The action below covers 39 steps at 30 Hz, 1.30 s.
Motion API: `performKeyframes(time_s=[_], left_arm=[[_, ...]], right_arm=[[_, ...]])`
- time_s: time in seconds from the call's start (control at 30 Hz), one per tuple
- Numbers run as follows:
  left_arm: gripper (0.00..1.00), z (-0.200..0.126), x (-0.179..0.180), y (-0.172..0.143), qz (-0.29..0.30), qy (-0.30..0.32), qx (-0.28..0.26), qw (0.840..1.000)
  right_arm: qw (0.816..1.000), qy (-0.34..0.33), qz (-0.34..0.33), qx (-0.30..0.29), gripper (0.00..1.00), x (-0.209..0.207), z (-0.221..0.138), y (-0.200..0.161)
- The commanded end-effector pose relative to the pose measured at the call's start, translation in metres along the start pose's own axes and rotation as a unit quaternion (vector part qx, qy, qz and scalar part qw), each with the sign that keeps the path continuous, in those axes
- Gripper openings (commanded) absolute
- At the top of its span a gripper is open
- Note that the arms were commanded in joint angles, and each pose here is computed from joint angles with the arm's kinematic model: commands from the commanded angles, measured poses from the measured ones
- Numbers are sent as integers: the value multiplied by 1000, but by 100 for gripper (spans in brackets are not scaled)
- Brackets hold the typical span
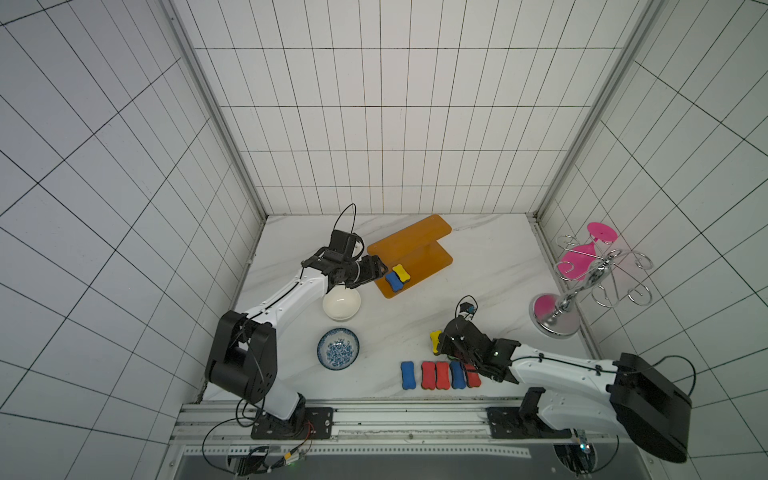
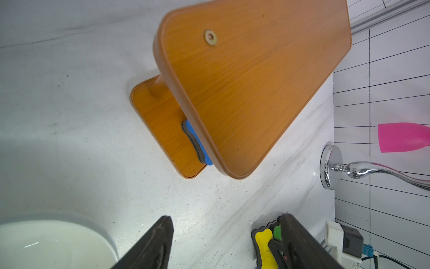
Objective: Remove the whiteboard erasers from the shelf
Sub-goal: Place the whiteboard eraser at the center of the board.
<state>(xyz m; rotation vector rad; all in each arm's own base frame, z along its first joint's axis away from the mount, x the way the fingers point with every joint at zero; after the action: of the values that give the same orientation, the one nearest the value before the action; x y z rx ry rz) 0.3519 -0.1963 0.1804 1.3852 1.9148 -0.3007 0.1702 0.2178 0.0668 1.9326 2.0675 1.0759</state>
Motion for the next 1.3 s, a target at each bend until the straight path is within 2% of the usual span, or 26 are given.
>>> performKeyframes(time_s=[0.0, 0.43, 0.57, 0.8, 1.1, 1.27], left_arm=[[76, -8, -1, 0, 14, -4, -10, 1000], [77, -10, -2, 1, 14, -8, -12, 1000], [77, -11, -3, 2, 13, -9, -14, 1000], [77, -10, -2, 2, 12, -9, -14, 1000], [77, -12, -4, 4, 12, -11, -19, 1000], [77, -16, -8, 11, 9, -14, -29, 999]], right_arm=[[1000, -27, 5, 10, 0, -14, 1, -12], [999, -39, -5, 24, 4, -23, -5, -23], [999, -37, -6, 24, 11, -23, -6, -24], [999, -34, -10, 20, 16, -22, -8, -22], [1000, -13, -28, 6, 22, -12, -14, -13], [997, 11, -75, -31, 25, 5, -24, 10]])
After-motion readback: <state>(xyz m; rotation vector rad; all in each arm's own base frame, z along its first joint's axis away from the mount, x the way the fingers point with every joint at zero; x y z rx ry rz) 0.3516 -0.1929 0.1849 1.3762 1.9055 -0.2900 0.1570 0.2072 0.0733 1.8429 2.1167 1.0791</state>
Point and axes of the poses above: each gripper's point midway between its finger pads, its own z axis out along the fingers, its own x axis along the line the jaws close on, y = z × x, the point moved 3 cm from there along -z, back along the fingers, and after that the axes turned 12 degrees about -z, right-handed, at the moved point
